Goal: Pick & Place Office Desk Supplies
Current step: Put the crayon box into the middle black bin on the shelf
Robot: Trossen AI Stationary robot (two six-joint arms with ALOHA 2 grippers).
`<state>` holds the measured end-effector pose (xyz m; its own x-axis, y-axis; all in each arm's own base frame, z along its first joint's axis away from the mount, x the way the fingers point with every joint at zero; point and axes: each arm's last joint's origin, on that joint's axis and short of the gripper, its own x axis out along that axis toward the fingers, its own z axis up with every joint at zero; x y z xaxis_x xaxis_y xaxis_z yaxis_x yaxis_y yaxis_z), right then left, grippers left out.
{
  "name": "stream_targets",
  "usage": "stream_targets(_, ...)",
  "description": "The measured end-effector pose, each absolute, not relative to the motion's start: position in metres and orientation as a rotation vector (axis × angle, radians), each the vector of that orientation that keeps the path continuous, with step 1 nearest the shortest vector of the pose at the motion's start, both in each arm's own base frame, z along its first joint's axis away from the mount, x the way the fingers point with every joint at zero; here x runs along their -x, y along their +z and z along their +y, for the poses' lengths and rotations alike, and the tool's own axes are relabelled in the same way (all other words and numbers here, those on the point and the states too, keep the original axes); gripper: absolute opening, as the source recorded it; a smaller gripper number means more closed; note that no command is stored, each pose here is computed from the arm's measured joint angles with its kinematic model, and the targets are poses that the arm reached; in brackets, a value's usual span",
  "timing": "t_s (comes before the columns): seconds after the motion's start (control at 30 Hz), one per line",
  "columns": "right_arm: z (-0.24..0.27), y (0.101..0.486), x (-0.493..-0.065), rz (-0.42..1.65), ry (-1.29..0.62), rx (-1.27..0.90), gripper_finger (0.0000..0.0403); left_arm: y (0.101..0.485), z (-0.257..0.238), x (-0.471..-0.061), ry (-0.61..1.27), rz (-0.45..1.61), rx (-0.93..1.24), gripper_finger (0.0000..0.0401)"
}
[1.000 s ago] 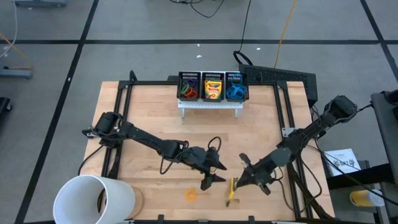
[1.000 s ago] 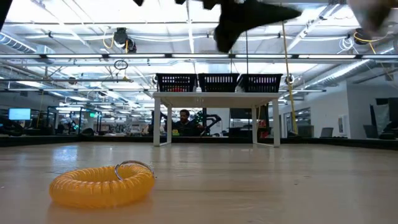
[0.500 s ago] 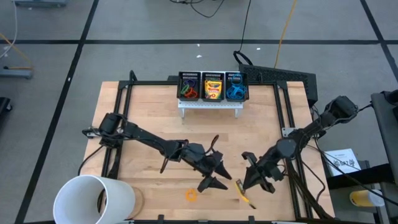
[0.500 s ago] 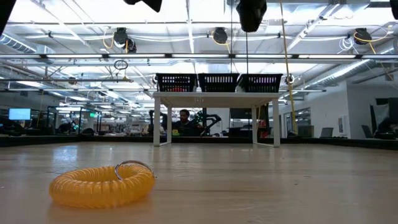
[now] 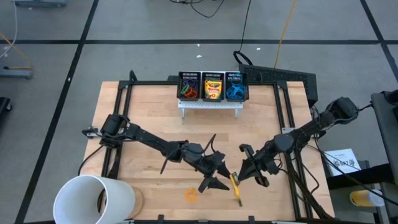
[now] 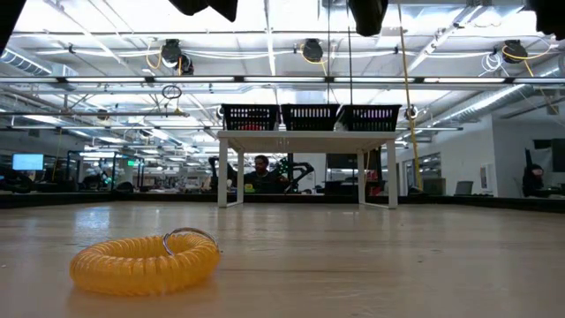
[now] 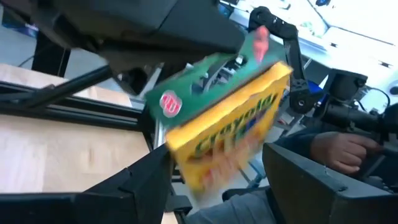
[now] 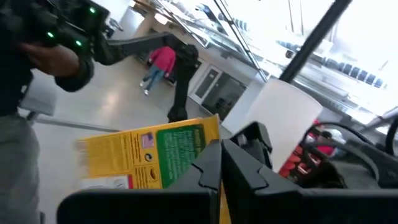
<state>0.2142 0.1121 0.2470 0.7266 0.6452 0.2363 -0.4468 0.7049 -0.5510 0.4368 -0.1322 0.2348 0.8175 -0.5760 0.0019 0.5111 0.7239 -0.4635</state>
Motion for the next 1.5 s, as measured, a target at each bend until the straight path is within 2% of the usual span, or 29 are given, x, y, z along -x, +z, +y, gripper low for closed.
stream_targets(0.93, 0.093, 0.246, -0.219, -0.343, 0.504, 0.559, 0.0, 0.238, -0.148, -0.431, -0.65, 0.108, 0.405, 0.0252)
stream_targets(1.07, 0.092, 0.246, -0.22, -0.332, 0.461, 0.576, 0.0, 0.238, -0.148, -0.431, -0.65, 0.109, 0.406, 0.0217)
stream_targets(1.33, 0.092, 0.242, -0.22, -0.292, 0.468, 0.575, 0.0, 0.238, -0.148, -0.431, -0.646, 0.106, 0.407, 0.0104)
stream_targets(1.5, 0.092, 0.241, -0.221, -0.27, 0.476, 0.559, 0.0, 0.238, -0.147, -0.432, -0.644, 0.105, 0.404, 0.0065)
